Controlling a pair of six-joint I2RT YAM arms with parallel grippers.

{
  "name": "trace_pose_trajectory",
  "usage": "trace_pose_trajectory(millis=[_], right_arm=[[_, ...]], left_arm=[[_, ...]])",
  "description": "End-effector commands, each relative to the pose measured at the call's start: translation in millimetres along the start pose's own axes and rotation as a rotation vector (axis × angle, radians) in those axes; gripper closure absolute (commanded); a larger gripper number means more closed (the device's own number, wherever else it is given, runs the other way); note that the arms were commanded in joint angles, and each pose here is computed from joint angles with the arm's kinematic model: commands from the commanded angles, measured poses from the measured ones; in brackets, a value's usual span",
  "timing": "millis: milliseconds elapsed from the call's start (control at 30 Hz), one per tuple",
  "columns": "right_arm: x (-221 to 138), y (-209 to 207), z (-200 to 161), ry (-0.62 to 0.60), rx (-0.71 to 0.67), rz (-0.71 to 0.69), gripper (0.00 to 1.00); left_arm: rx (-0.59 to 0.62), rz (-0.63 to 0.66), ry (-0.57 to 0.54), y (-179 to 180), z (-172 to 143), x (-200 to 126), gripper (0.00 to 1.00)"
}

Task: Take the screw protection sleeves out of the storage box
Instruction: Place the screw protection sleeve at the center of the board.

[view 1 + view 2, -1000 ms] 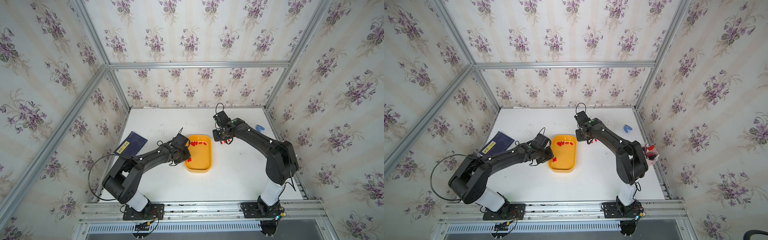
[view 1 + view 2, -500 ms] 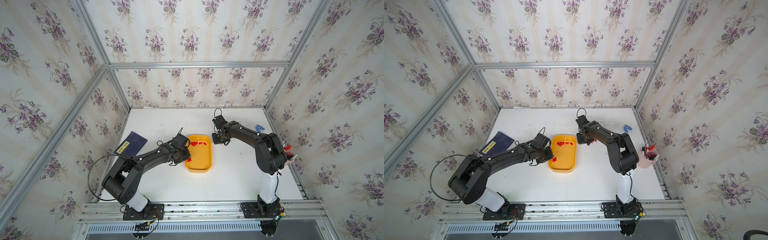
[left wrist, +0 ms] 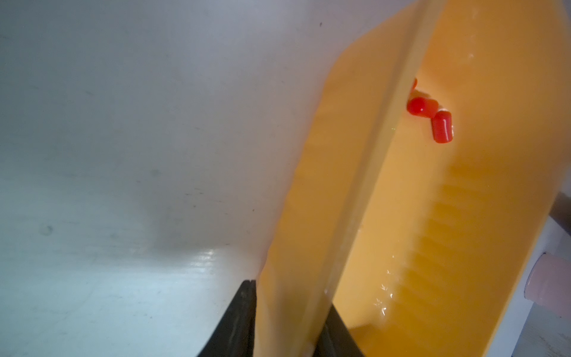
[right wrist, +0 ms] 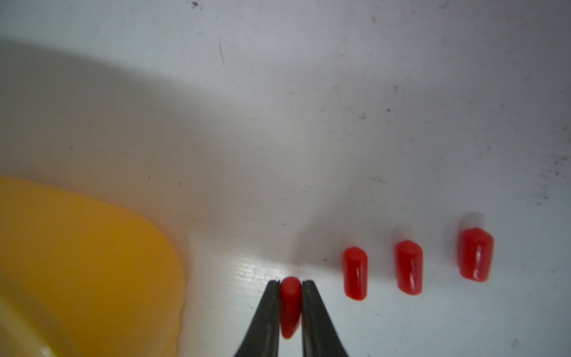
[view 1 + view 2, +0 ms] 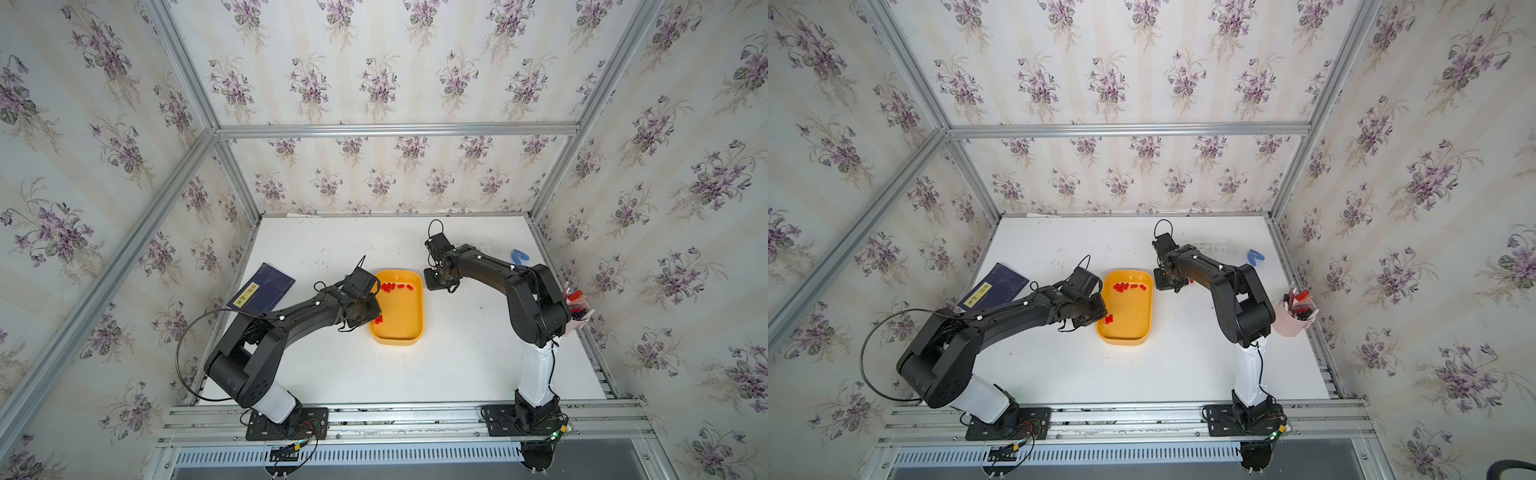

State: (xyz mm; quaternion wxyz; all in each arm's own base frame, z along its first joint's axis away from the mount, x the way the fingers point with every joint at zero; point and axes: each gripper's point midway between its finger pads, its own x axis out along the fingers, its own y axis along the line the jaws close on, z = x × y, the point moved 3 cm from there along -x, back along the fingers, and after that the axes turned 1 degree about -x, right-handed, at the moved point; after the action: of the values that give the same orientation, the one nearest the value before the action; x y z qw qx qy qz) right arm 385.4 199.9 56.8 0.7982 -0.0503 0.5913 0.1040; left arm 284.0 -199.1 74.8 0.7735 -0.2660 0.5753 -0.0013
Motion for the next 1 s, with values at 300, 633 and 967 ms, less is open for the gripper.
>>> trace_pose_trajectory(millis=[300,633,967], right_arm=[[1.1,-3.8,4.6,-0.010,0.007,-0.011,0.75],[-18.6,-3.8,14.0,-0.050,0.015,-0.004,0.74],[-81.9,30.7,26.5,-0.170,-0.045,0.162,0.72]], left_arm=[[0.014,0.000,-0.008,-1.0,2.1,-0.3,0.67],[0.018,-0.001,-0.009,-1.5,2.4,-1.1,0.67],[0.023,-0.002,-0.007,-2.0,2.3,-1.3,0.66]])
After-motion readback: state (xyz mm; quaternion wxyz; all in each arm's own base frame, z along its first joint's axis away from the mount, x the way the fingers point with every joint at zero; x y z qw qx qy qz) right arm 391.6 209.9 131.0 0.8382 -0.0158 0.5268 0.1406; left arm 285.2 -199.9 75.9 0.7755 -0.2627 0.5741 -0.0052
